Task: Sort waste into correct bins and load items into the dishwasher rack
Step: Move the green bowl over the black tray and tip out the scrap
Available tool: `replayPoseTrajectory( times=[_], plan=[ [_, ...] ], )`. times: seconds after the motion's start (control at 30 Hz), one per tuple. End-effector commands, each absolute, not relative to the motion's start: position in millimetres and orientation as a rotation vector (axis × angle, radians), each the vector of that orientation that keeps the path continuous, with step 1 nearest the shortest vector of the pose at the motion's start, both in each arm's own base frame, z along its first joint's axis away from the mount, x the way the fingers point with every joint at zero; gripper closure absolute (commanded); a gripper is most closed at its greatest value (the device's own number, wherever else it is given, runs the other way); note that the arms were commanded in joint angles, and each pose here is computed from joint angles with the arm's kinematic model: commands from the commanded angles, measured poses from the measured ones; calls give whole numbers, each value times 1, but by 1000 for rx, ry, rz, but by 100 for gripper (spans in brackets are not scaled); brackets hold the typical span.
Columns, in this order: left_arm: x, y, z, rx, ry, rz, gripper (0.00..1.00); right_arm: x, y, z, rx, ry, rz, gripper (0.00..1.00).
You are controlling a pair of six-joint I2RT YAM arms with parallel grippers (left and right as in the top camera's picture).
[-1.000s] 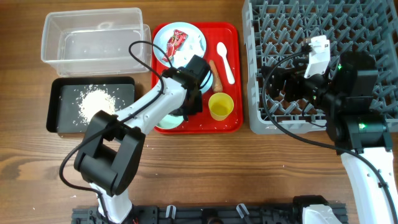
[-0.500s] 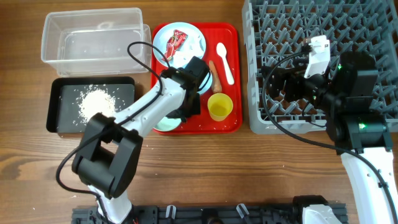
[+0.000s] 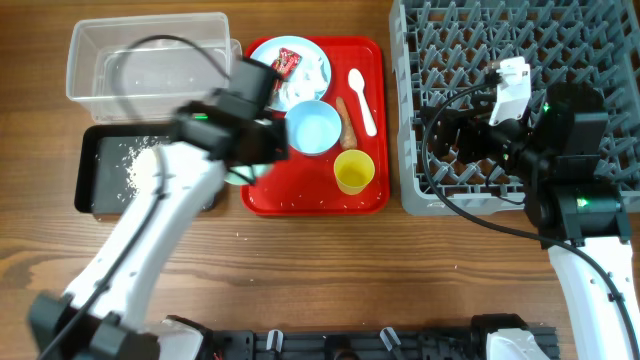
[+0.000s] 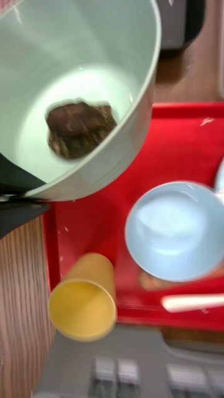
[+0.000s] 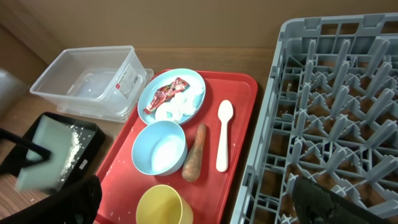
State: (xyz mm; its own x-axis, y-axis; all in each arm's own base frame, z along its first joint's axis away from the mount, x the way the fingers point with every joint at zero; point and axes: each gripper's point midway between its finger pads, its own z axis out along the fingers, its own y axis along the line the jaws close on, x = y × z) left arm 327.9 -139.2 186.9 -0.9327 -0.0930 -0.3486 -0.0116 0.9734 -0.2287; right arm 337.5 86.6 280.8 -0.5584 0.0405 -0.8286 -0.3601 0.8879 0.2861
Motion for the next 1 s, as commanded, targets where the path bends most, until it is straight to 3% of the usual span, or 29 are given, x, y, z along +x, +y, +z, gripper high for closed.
replayPoseTrajectory(
  times=[0.0,0.27,0.5,0.73,0.97],
  plan=[
    [332,-125,212,-7,2705,-633,96,342,85,289,-213,2088,528,0],
    [349,-51,207,-116,2584,-966,96,341,85,289,-212,2092,529,1],
    [354,-21,197,-154,2361,-1355,96,341,85,289,-212,2092,529,0],
    [365,11,180,-385,2042,-1761,96,341,85,289,-213,2090,528,0],
    [371,30,175,-590,1900,-1934,96,341,85,289,-214,2092,528,0]
  ],
)
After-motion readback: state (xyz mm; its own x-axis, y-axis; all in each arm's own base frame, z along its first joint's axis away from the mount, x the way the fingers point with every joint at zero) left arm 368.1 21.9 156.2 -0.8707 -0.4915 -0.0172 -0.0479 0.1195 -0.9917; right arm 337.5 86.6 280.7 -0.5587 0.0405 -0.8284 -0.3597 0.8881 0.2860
